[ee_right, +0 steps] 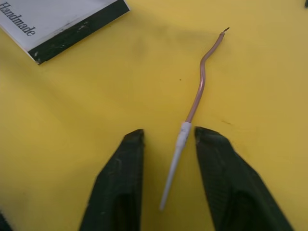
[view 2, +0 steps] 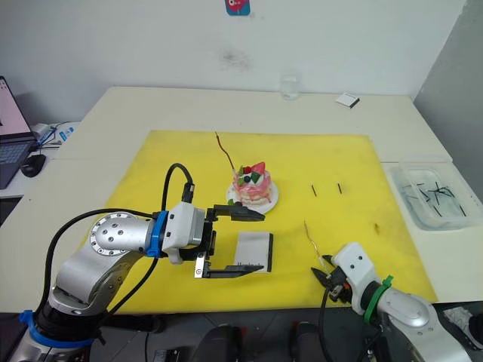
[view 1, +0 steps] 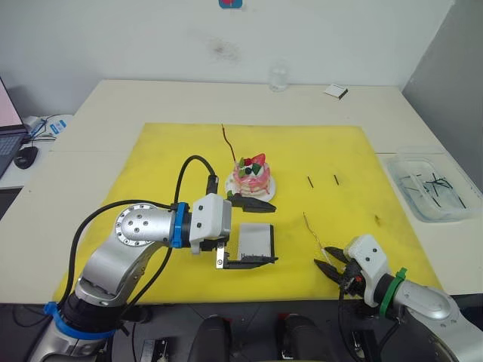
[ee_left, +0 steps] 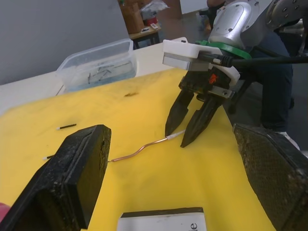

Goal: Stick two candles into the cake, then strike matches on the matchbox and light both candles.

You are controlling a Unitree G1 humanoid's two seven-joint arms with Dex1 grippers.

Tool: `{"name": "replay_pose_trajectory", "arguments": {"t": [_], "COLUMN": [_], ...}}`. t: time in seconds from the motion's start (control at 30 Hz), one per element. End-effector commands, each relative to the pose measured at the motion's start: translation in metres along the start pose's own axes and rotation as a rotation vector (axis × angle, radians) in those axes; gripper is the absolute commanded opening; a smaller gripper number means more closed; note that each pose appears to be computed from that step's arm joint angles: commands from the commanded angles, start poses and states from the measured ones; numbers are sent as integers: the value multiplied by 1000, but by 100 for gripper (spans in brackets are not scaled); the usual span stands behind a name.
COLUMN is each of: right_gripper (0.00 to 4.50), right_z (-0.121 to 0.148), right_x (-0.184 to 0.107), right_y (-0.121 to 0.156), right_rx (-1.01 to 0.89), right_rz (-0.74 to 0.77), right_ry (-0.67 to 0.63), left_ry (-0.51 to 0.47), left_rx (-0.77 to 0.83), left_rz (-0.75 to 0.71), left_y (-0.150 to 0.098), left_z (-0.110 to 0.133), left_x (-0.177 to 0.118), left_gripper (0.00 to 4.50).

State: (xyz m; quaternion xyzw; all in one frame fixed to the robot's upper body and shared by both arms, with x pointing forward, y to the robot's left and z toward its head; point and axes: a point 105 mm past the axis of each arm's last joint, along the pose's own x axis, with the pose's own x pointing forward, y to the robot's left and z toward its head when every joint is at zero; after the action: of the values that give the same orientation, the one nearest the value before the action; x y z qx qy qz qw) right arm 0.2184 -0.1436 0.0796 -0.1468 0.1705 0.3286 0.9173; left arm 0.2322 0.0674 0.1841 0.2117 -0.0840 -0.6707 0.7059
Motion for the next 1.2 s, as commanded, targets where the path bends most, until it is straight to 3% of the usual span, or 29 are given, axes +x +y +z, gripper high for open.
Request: {"name": "replay_pose_trajectory", "arguments": {"t": [0.03, 0.07, 0.27, 0.33, 0.53, 0.77, 0.87, 1.07, 1.2], "right_gripper": [27, 3, 3, 3, 3, 3, 73, 285, 285], "right_z": [1, 2, 15, 15, -13, -37, -34, -13, 6], "right_x": [-3, -5, -17, -36, -94, -102, -98, -104, -99], "right_y": [-9, -11, -31, -50, -83, -105, -106, -115, -110], "right_rx": [-6, 3, -1, -51, -38, -104, -125, -203, -201], "right_rz": [-52, -60, -97, -107, 8, 62, 100, 127, 160], "right_ry": [8, 7, -31, -5, 64, 120, 129, 228, 383], "left_ry": [-22, -24, -52, -66, -94, -107, -108, -109, -107], "left_rx": [39, 38, 38, 37, 39, 36, 34, 27, 26], "left_rz": [2, 8, 20, 1, -23, -31, -31, -33, -40], "left_y": [0, 1, 0, -3, -4, -7, -8, -9, -9], "left_z": [6, 6, 7, 7, 4, 3, 3, 4, 5], "left_x": [4, 5, 12, 16, 24, 29, 30, 30, 34], "left_gripper": [450, 450, 450, 450, 450, 450, 450, 450, 450]}}
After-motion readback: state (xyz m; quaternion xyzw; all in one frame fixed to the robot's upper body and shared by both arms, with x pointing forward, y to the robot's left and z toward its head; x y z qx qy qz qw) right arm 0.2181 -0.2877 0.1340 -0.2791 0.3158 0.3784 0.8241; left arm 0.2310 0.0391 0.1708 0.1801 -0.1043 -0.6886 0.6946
